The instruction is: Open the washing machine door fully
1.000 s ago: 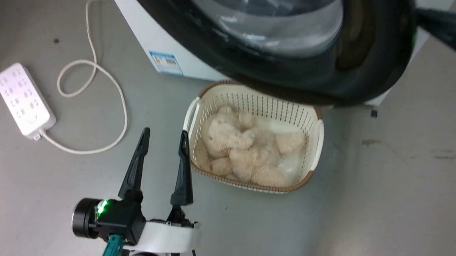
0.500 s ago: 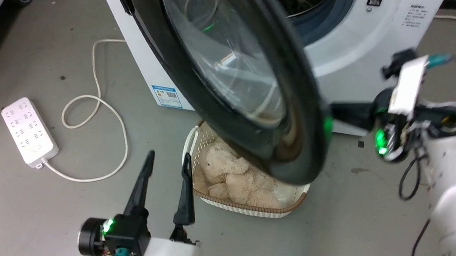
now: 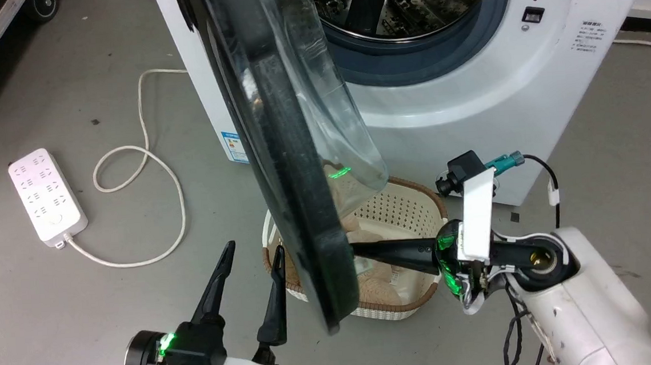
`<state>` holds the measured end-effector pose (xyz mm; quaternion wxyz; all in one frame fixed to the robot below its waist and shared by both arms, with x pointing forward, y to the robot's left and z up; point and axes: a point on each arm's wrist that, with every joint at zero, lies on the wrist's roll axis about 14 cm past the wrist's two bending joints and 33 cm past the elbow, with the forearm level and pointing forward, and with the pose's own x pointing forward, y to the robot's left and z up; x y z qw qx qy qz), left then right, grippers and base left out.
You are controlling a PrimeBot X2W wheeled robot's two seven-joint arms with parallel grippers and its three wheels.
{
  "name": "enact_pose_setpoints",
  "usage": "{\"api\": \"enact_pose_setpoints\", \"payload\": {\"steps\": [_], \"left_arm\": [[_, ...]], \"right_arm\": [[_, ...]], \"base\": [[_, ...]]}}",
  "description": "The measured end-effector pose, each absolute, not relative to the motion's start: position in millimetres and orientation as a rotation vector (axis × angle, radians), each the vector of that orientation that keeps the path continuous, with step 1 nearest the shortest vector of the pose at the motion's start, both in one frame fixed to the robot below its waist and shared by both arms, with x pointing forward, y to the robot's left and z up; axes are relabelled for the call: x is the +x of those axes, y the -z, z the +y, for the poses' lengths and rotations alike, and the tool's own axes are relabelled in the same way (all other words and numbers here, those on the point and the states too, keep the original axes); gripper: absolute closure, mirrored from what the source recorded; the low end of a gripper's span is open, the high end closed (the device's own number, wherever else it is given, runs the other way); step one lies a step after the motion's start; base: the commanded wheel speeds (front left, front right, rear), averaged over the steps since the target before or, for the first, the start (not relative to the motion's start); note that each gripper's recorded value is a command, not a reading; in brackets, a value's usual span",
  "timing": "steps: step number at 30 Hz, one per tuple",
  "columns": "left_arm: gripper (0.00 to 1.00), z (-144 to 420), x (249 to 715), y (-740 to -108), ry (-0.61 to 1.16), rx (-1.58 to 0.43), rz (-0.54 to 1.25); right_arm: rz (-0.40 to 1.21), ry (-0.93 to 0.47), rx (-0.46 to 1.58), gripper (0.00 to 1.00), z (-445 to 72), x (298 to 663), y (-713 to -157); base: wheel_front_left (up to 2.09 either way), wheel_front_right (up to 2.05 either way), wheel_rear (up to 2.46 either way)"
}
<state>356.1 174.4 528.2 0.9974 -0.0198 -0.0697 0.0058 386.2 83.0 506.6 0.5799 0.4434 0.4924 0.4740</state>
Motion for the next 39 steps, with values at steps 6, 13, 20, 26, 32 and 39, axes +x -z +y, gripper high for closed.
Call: {"api": "enact_pose_setpoints", "payload": {"steps": [6,13,20,26,32,39], "left_arm": [[0.00,178,354,-528,-0.020,-0.078,-0.142],[0.00,184,352,-535,-0.022,-0.084,-0.166],[0.00,185,355,-540,-0.004,-0.080,-0.185],[0.00,183,353,-540,0.023,-0.072,-0.185],[0.00,178,353,-538,0.047,-0.072,-0.179],[0.00,176,354,-535,0.056,-0.070,-0.170]], "right_arm": [[0.997,-0.996,1.051,0.00,69,406,-512],[0.509,-0.747,0.785,0.00,-12,449,-549],[-0.025,-0.519,0.255,0.00,-92,438,-594],[-0.214,-0.349,0.056,0.00,-134,403,-596],[-0.232,-0.167,-0.007,0.00,-159,373,-573],[-0.162,-0.126,-0.002,0.00,-163,359,-546]], "base": [[0.00,0.00,0.00],[0.00,0.00,0.00],[0.00,0.00,0.00],[0.00,0.00,0.00],[0.00,0.00,0.00],[0.00,0.00,0.00]]}}
